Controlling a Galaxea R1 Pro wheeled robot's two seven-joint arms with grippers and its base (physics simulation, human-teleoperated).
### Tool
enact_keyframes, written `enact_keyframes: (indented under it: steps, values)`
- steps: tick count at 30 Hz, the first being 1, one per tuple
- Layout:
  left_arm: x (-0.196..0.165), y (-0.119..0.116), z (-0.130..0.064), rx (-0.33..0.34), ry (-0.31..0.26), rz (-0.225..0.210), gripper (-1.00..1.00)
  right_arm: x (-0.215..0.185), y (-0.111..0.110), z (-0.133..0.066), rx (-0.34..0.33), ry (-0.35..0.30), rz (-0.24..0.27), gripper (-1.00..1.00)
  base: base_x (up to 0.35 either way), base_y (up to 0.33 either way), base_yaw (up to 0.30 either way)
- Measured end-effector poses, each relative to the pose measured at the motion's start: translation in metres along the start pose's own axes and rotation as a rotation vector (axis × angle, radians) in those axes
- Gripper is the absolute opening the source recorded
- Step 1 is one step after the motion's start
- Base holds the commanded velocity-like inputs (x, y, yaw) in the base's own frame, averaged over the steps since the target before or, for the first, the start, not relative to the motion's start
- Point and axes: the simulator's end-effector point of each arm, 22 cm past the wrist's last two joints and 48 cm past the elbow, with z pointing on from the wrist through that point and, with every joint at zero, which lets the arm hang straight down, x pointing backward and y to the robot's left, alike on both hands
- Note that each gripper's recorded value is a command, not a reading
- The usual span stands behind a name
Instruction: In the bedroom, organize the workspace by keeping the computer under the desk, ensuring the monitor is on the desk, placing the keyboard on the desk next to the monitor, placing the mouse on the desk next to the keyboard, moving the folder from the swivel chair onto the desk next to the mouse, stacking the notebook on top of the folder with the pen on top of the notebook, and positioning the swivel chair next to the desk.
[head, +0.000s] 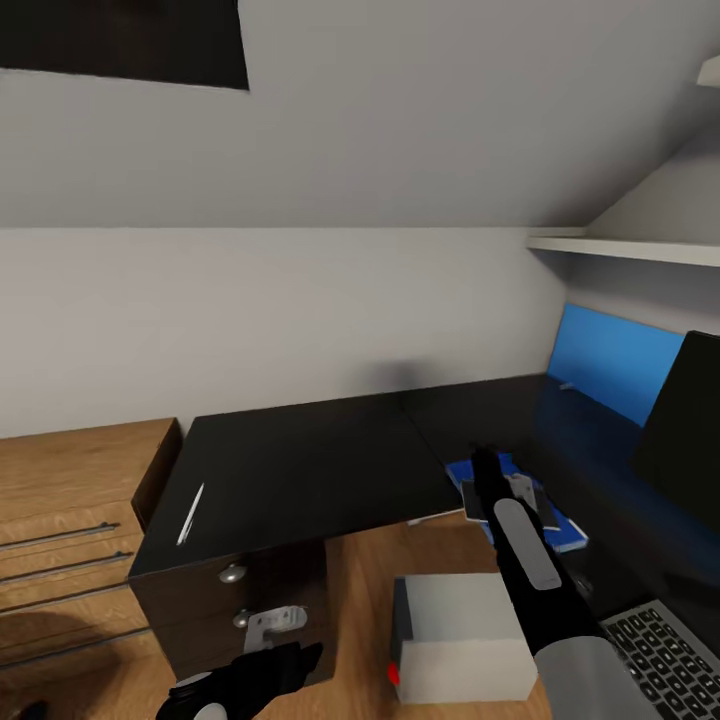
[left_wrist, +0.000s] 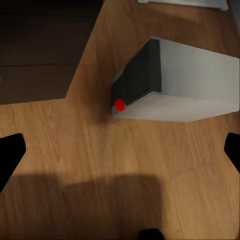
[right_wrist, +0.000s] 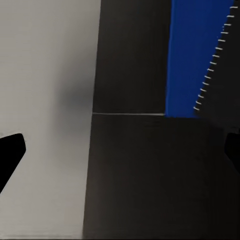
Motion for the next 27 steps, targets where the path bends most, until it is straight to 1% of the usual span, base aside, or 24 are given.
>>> enact_keyframes:
  steps: [7,16,23,27]
  values:
    - [0.001,0.001,0.0,-0.004,0.0,0.001,1.0,0.019,0.007,-0.005,-0.019,0.031,-0.038,1.0,0.0,0.0,0.253]
    - [-0.001,0.002,-0.001,-0.005,-0.004,0.003,1.0,0.025,0.011,-0.007,-0.027,0.041,-0.05,1.0,0.0,0.0,0.262]
    - [-0.002,0.004,-0.001,-0.009,-0.008,0.001,1.0,0.036,0.016,-0.011,-0.041,0.06,-0.075,1.0,0.0,0.0,0.266]
    - [0.001,0.007,0.0,-0.017,0.0,-0.003,1.0,0.05,0.018,-0.015,-0.054,0.08,-0.115,1.0,0.0,0.0,0.268]
